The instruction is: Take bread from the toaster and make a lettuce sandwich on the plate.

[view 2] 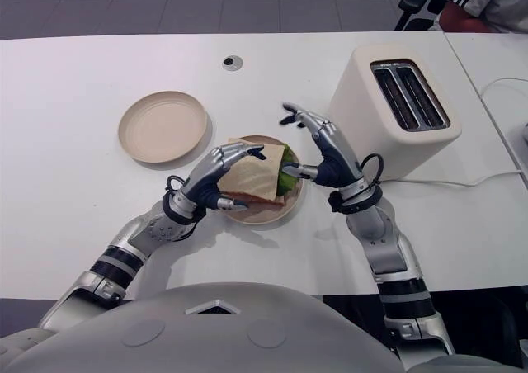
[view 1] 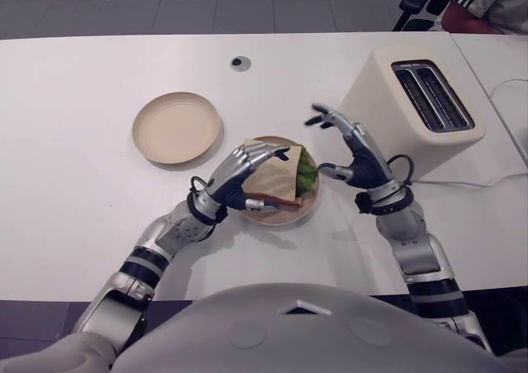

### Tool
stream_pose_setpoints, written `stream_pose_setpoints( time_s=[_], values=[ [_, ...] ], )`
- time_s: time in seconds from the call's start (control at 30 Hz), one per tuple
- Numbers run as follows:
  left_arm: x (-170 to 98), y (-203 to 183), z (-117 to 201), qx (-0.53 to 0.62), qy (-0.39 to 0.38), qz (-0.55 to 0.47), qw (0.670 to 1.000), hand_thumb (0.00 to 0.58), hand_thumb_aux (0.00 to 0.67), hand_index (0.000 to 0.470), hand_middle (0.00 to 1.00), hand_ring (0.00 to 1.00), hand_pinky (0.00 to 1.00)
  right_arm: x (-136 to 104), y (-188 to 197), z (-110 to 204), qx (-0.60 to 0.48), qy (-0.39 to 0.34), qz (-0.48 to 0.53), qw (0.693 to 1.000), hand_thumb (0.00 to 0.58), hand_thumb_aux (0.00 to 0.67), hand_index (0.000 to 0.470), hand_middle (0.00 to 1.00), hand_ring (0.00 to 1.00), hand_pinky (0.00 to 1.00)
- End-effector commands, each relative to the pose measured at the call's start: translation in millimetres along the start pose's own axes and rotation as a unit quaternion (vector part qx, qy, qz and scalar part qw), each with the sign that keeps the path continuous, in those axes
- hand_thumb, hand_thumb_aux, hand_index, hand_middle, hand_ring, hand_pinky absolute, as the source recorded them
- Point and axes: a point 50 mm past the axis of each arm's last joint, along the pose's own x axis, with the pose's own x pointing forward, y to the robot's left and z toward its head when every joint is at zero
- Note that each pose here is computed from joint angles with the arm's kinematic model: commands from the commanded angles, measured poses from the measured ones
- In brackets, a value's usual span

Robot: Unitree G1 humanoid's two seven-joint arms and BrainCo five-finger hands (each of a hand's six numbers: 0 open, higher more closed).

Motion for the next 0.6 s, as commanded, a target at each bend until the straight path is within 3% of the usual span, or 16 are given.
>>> stream_pose_setpoints(
  time_s=[0.03, 0.1, 0.2, 0.3, 0.4, 0.6],
  values=[
    [-11.0, 32.7, 66.3, -0.276, -0.086, 0.021, 0.957, 0.58, 0.67, 0.47, 1.0, 1.0, 1.0, -39.3, 19.7, 31.0, 0.175, -0.068, 0.194, 0.963, 0.58, 0.67, 0.47, 1.0, 1.0, 1.0],
    [-30.9, 33.5, 75.2, -0.328, -0.05, -0.054, 0.942, 0.58, 0.67, 0.47, 1.0, 1.0, 1.0, -62.4, 34.2, 34.3, 0.184, -0.067, 0.296, 0.935, 0.58, 0.67, 0.47, 1.0, 1.0, 1.0],
    [-79.2, 9.6, 55.9, -0.328, 0.095, -0.208, 0.917, 0.58, 0.67, 0.47, 1.0, 1.0, 1.0, -93.5, 68.5, 23.7, 0.18, -0.021, 0.437, 0.881, 0.58, 0.67, 0.47, 1.0, 1.0, 1.0],
    [-121.7, -22.1, 35.0, -0.296, 0.207, -0.342, 0.868, 0.58, 0.67, 0.47, 1.0, 1.0, 1.0, -100.9, 88.3, 6.9, 0.153, 0.018, 0.49, 0.858, 0.58, 0.67, 0.47, 1.0, 1.0, 1.0],
    [-116.1, -43.1, 15.0, -0.259, 0.229, -0.351, 0.87, 0.58, 0.67, 0.47, 1.0, 1.0, 1.0, -88.4, 93.7, -13.1, 0.111, 0.049, 0.467, 0.876, 0.58, 0.67, 0.47, 1.0, 1.0, 1.0],
    [-66.4, -48.5, -46.8, -0.079, 0.277, -0.232, 0.929, 0.58, 0.67, 0.47, 1.0, 1.0, 1.0, -52.9, 68.5, -57.9, 0.018, 0.145, 0.295, 0.944, 0.58, 0.67, 0.47, 1.0, 1.0, 1.0]
  ],
)
